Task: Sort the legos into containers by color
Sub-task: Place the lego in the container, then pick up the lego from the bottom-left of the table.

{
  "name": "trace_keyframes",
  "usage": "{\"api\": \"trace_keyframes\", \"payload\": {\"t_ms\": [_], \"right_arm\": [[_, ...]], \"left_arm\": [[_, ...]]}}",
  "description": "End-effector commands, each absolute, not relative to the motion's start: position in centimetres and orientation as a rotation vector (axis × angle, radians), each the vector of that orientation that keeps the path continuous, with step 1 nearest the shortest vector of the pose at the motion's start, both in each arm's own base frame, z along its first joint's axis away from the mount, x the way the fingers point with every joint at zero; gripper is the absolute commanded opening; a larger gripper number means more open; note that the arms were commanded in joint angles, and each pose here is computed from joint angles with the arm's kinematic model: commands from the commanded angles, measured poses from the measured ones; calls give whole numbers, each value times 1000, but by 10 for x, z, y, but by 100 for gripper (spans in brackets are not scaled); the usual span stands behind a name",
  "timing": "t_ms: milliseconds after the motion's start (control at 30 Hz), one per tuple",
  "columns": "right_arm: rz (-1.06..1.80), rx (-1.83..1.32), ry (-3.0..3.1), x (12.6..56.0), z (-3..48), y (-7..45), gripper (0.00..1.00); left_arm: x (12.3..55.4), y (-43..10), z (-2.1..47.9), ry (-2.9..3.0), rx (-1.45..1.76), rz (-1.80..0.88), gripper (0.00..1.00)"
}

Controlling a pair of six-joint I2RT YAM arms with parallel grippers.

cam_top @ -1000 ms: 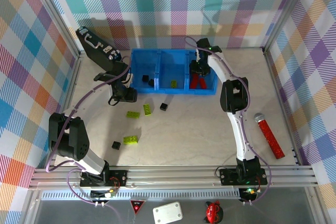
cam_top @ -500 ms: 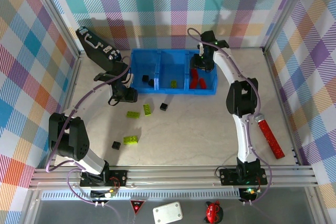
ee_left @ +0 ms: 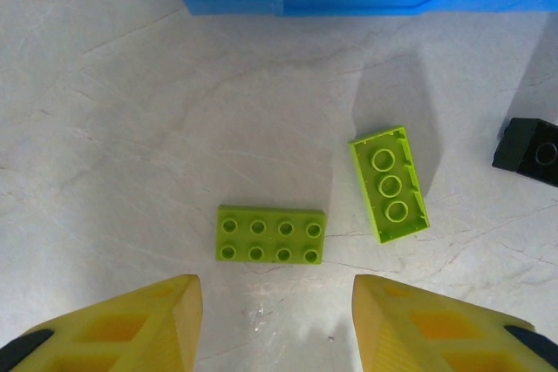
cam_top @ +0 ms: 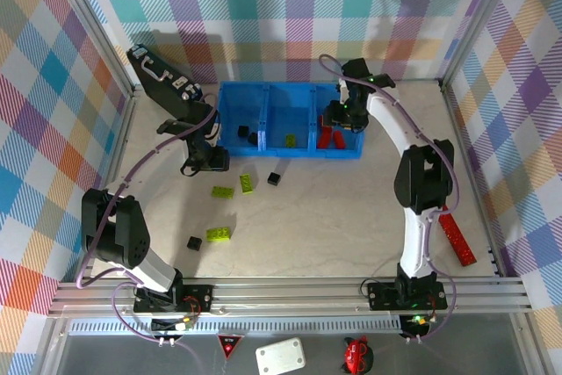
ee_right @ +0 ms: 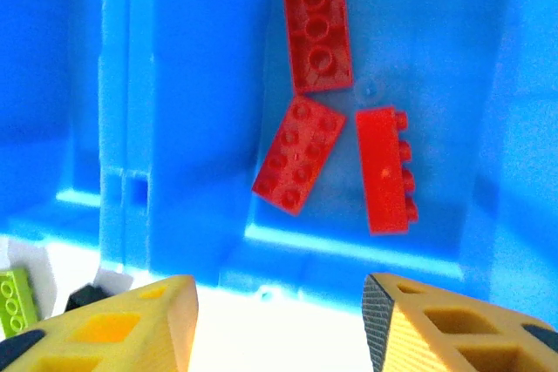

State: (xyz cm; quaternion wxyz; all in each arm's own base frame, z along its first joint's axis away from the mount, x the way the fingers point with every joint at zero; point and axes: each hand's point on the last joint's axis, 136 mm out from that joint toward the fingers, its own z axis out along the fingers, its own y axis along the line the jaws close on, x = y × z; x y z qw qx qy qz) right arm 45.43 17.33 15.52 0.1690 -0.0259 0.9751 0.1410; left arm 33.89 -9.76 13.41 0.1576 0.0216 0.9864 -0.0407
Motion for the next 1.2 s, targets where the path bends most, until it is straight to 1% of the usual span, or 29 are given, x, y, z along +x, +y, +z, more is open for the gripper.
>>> {"api": "trace_keyframes", "payload": {"t_ms": [0,233,467,700,967,1167], "right_arm": [[459,-77,2716,440,180,180,54],[463,-79,2725,410,184,174,54],[492,-81,2714,393,188,171,54],[526,-93,2718,385,184,173,55],[542,-125,2716,382,183,175,55],[543,-142,2720,380,181,175,55]], "left_arm": [[326,-97,128,2881,6,-103,49],[297,-93,112,2947,-46,-49,49],[254,-80,100,2996,-177,15,50],[212,-63,92,2988,-409,71,50],[186,-54,79,2912,-743,56,51],[167,-45,63,2909,-861,95,52]]}}
